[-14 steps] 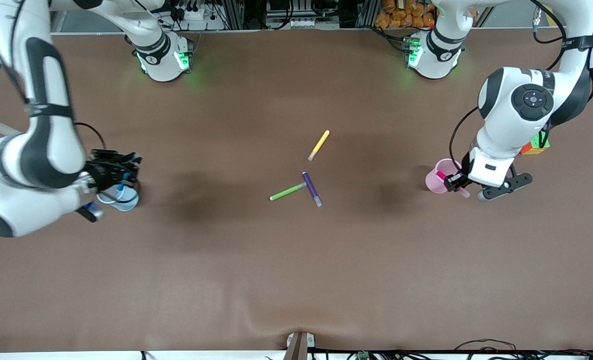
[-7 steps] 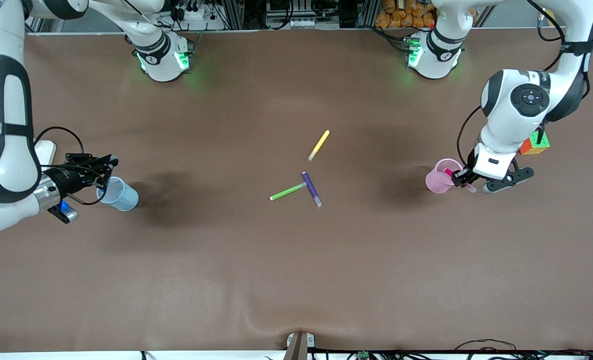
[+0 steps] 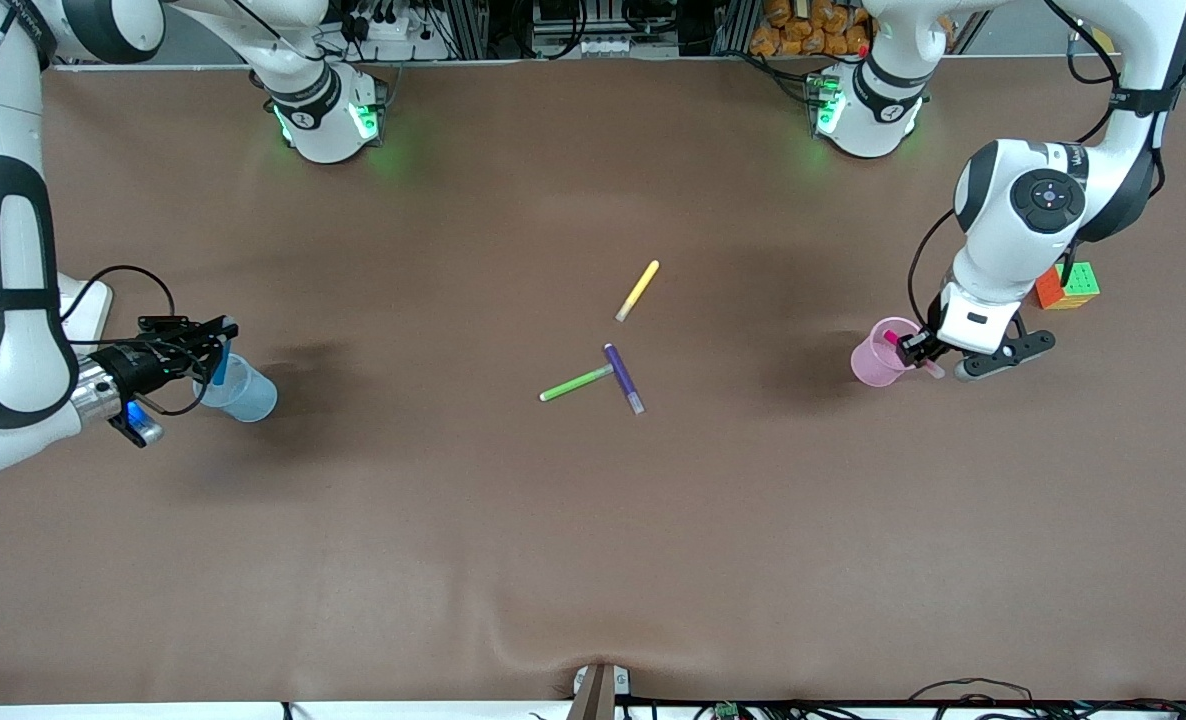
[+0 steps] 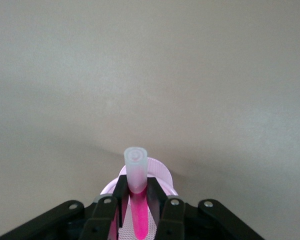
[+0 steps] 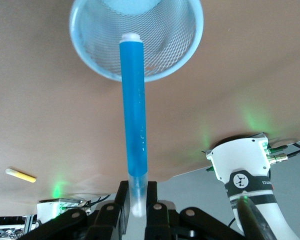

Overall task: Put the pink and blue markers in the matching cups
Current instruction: 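Carry the blue marker to the blue cup while the left gripper lowers pink marker, then open both grippers to drop the markers into the cups and withdraw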

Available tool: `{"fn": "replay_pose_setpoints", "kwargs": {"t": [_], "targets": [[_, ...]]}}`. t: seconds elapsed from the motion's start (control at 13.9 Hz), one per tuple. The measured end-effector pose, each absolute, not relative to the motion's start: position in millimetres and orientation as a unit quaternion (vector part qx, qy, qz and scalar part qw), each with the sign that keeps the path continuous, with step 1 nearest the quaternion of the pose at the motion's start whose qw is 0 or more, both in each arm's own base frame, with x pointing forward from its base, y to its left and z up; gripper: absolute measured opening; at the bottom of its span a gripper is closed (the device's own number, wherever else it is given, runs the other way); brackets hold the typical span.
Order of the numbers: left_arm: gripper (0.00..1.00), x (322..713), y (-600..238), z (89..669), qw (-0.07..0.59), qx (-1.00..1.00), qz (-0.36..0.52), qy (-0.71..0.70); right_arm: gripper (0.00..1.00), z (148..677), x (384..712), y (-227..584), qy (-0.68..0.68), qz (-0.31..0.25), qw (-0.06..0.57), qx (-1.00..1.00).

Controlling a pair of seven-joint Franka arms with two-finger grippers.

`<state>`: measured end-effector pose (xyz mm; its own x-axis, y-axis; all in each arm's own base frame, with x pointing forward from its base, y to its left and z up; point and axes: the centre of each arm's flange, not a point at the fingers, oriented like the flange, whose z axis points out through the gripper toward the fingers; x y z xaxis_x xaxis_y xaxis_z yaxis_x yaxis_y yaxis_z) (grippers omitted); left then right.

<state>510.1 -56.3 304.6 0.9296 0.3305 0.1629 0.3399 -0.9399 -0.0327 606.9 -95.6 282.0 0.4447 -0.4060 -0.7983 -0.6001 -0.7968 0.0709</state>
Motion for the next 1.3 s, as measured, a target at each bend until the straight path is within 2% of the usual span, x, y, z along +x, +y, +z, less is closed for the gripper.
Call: {"fn": "replay_pose_setpoints", "kwargs": {"t": [0.22, 0.29, 0.36, 0.43, 0.79, 0.94, 1.01, 1.3], "targets": [[0.21, 507, -56, 301, 0.031, -0.982, -0.074, -0.171, 0.17, 266, 602, -105, 0.295, 0.436, 0.123, -0.842], [0.26, 507, -55, 301, 0.031, -0.982, -0.074, -0.171, 0.17, 262, 602, -106, 0.295, 0.435, 0.124, -0.841], [0.37, 507, -55, 301, 0.031, -0.982, -0.075, -0.171, 0.17, 258, 602, -107, 0.296, 0.434, 0.124, -0.842], [0.45, 508, -54, 302, 0.030, -0.982, -0.077, -0.172, 0.22, 256, 603, -107, 0.296, 0.434, 0.125, -0.842], [0.97, 533, -44, 336, 0.033, -0.978, -0.091, -0.187, 0.74, 265, 609, -104, 0.292, 0.423, 0.127, -0.848], [1.00, 550, -49, 369, 0.047, -0.978, -0.078, -0.188, 0.95, 292, 622, -99, 0.280, 0.407, 0.133, -0.859], [1.00, 557, -57, 388, 0.053, -0.979, -0.074, -0.185, 1.00, 313, 629, -93, 0.269, 0.401, 0.135, -0.865], [1.00, 571, -87, 449, 0.055, -0.981, -0.069, -0.174, 1.00, 406, 653, -57, 0.222, 0.343, 0.135, -0.903]]}}
